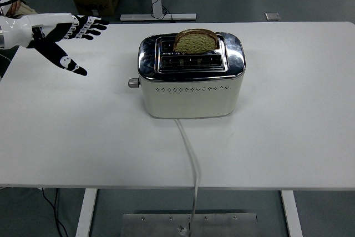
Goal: Press down toaster
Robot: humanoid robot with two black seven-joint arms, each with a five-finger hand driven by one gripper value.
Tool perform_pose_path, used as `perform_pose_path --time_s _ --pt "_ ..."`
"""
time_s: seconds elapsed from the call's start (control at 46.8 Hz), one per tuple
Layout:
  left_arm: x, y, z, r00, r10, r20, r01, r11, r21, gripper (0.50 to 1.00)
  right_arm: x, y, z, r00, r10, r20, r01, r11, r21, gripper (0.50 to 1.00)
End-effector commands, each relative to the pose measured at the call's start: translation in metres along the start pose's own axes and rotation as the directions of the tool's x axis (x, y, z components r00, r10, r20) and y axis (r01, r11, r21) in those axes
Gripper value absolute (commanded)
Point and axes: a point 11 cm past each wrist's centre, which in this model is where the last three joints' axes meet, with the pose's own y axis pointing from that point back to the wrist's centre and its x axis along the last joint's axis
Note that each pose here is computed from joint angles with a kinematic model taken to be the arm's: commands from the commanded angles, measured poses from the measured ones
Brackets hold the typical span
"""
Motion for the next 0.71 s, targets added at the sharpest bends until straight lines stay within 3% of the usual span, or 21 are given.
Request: perform_pose_path --time_s 0.0,0.385,0.684 --pt "-0.006 -0.002 -0.004 1.000 -0.014 -0.005 0.014 1.000 0.006 1.000 0.000 0.000 0.000 1.000 0.001 0.000 -0.001 1.000 0.000 1.000" --pt "-0.041 -0.024 -0.025 0.995 -0.096 -0.002 0.096 0.995 0.042 1.000 0.000 0.000 0.000 1.000 0.001 0.000 -0.001 1.000 0.000 0.998" --pt "-0.045 -0.030 -0.025 0.994 -0.111 0.024 0.109 0.993 0.051 1.000 0.000 0.000 0.000 1.000 0.001 0.001 -0.001 1.000 0.000 1.000"
